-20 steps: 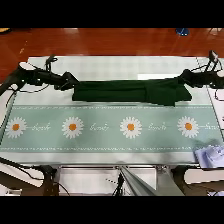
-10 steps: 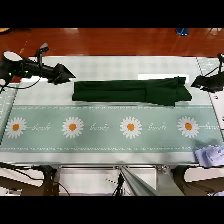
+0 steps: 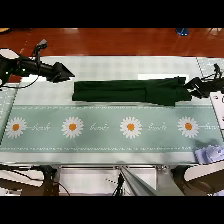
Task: Fold the shirts.
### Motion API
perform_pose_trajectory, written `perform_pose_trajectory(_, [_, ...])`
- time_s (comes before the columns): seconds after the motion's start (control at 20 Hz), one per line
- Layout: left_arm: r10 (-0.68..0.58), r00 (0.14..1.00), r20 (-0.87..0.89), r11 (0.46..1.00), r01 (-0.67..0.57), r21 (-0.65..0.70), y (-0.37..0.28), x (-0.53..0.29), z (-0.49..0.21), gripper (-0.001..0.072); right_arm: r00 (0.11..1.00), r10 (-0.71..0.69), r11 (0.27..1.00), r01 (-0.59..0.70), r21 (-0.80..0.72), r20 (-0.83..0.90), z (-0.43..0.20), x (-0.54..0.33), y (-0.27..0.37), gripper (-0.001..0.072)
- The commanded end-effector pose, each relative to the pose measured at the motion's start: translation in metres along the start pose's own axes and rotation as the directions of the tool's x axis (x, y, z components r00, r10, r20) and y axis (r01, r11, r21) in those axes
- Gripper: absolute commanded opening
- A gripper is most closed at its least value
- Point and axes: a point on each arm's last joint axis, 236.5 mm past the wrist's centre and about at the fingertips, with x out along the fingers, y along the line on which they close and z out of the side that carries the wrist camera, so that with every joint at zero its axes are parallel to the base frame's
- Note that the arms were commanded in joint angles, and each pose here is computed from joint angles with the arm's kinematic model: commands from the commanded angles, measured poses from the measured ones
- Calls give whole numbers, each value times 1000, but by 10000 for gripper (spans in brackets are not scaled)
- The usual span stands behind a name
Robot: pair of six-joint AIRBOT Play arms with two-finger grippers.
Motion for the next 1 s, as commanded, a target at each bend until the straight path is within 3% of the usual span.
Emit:
perform_pose_trajectory(0.0, [0,1000,2,1000,0,11,0,0,1,448,976,215,974,-212,75,-24,-4,18,33,607])
perform_pose_trajectory(0.2, [2,1000,7,1000,-2,12,-1,1,2,448,968,224,975,-222,30,-117,-27,46,46,582])
perform_pose_trajectory(0.25, [2,1000,6,1000,-2,13,-2,2,2,449,966,223,974,-227,-16,-130,-31,50,54,521])
perform_pose_trajectory(0.35, [1,1000,5,1000,-1,11,-2,2,1,447,964,230,962,-246,-118,-134,-32,48,72,283])
perform_pose_trajectory(0.4, [1,1000,5,1000,-1,11,-2,2,2,422,965,232,954,-250,-164,-122,-30,40,80,223])
perform_pose_trajectory(0.45, [1,1000,5,1000,-1,11,-2,2,2,333,968,232,949,-247,-193,-98,-25,29,88,132])
perform_pose_trajectory(0.5, [-2,1000,5,1000,2,11,-3,2,2,299,970,232,945,-243,-219,-74,-20,16,96,41])
perform_pose_trajectory(0.6, [-41,999,15,999,41,4,-14,4,4,155,970,241,930,-242,-275,-40,-17,-14,116,31])
perform_pose_trajectory(0.65, [-67,997,22,998,67,1,-22,5,6,153,968,250,920,-249,-302,-36,-19,-29,127,30])
perform_pose_trajectory(0.75, [-108,994,21,994,108,5,-38,11,6,52,964,263,909,-264,-324,-45,-28,-53,146,31])
perform_pose_trajectory(0.95, [-131,991,-39,990,133,51,-66,35,-8,20,973,220,912,-232,-338,-75,-50,-81,163,31])
